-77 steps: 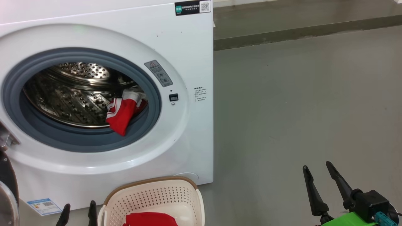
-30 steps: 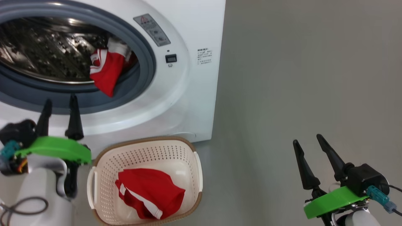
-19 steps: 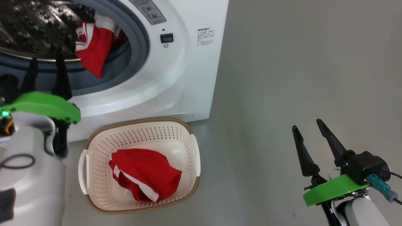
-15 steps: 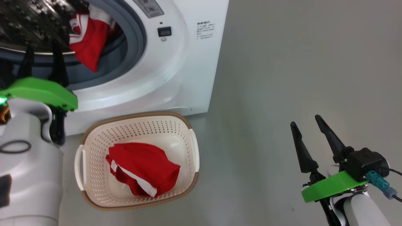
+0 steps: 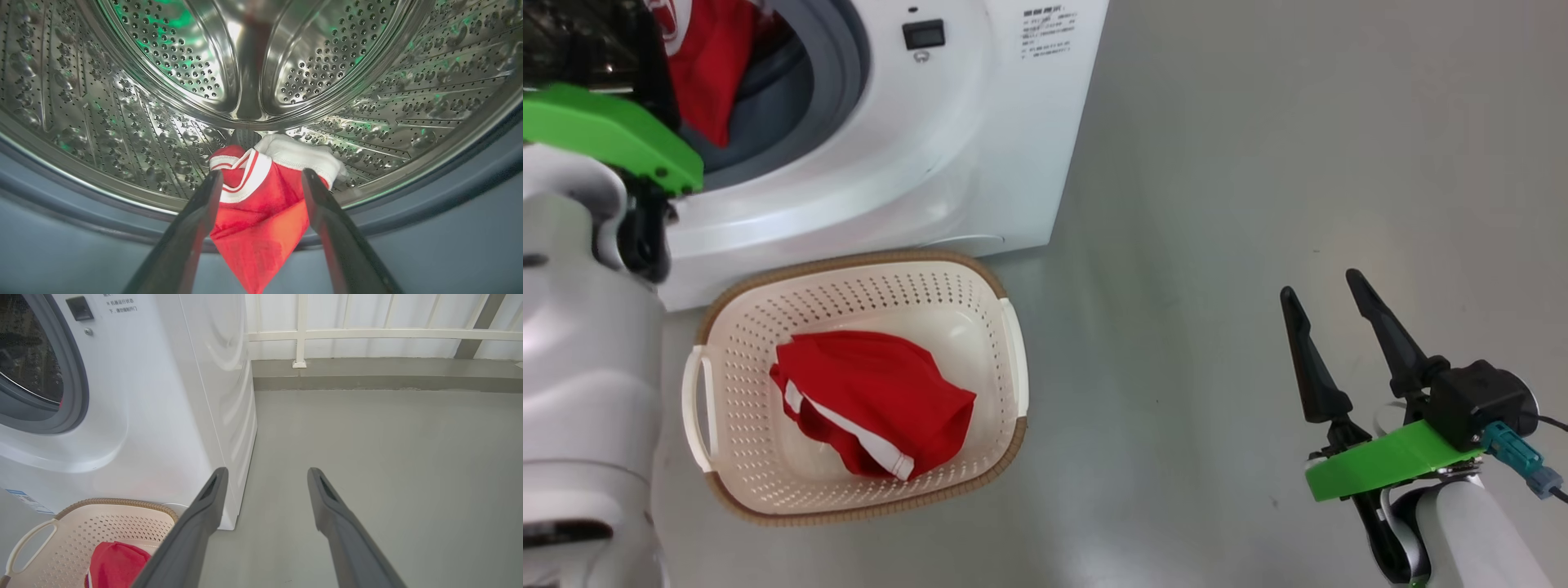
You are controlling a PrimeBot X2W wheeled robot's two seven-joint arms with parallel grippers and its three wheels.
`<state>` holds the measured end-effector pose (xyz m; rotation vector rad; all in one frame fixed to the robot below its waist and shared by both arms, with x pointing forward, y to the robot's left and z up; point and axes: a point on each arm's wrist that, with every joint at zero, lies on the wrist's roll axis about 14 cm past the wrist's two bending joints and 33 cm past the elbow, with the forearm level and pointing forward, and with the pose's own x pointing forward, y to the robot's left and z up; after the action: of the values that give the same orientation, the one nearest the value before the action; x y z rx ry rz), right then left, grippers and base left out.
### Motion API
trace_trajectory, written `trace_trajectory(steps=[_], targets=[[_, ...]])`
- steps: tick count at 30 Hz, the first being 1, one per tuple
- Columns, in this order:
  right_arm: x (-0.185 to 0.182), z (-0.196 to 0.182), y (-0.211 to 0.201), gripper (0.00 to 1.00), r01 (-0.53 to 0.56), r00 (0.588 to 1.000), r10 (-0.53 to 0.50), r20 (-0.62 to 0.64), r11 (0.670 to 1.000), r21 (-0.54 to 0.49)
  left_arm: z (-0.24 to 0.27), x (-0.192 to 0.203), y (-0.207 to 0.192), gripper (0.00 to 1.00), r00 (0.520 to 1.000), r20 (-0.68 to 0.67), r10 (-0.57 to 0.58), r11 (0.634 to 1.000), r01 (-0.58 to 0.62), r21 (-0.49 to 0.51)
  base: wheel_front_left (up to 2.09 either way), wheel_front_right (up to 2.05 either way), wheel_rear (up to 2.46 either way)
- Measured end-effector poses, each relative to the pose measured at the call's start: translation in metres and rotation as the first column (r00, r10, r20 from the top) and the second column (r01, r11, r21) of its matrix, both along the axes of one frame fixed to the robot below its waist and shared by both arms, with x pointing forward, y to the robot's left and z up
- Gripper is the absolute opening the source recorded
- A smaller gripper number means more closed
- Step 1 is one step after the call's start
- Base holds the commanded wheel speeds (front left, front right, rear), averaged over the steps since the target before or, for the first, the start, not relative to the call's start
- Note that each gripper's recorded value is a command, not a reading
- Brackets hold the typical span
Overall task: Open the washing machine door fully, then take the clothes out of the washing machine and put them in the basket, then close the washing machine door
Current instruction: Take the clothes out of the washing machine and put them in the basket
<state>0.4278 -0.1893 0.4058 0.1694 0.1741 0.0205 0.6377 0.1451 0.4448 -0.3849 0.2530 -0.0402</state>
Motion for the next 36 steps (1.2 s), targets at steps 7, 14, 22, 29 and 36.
trace_trajectory(steps=[7, 14, 22, 29, 36], targets=[[0.010, -0.007, 0.005, 1.00, -0.009, 1.000, 0.009, -0.008, 1.000, 0.009, -0.018, 0.011, -0.011, 1.00, 0.989, -0.145, -0.004, 0.994, -0.012, -0.110, 0.00, 0.00, 0.00], [0.013, -0.015, 0.001, 1.00, 0.002, 1.000, -0.002, -0.027, 1.000, 0.003, -0.042, 0.010, -0.031, 1.00, 0.953, -0.300, -0.046, 0.976, -0.021, -0.216, 0.00, 0.00, 0.00], [0.007, -0.024, -0.005, 1.00, 0.020, 0.998, -0.021, -0.060, 1.000, -0.003, -0.059, 0.008, -0.041, 1.00, 0.927, -0.367, -0.070, 0.976, -0.013, -0.218, 0.00, 0.00, 0.00], [0.010, -0.024, -0.006, 1.00, 0.023, 0.998, -0.024, -0.058, 1.000, -0.005, -0.067, 0.007, -0.047, 0.00, 0.917, -0.389, -0.087, 0.979, 0.006, -0.204, 0.00, 0.00, 0.00], [0.010, -0.023, -0.006, 1.00, 0.023, 0.998, -0.023, -0.055, 1.000, -0.003, -0.064, 0.006, -0.047, 0.00, 0.925, -0.372, -0.083, 0.981, 0.011, -0.193, 0.00, 0.00, 0.00]])
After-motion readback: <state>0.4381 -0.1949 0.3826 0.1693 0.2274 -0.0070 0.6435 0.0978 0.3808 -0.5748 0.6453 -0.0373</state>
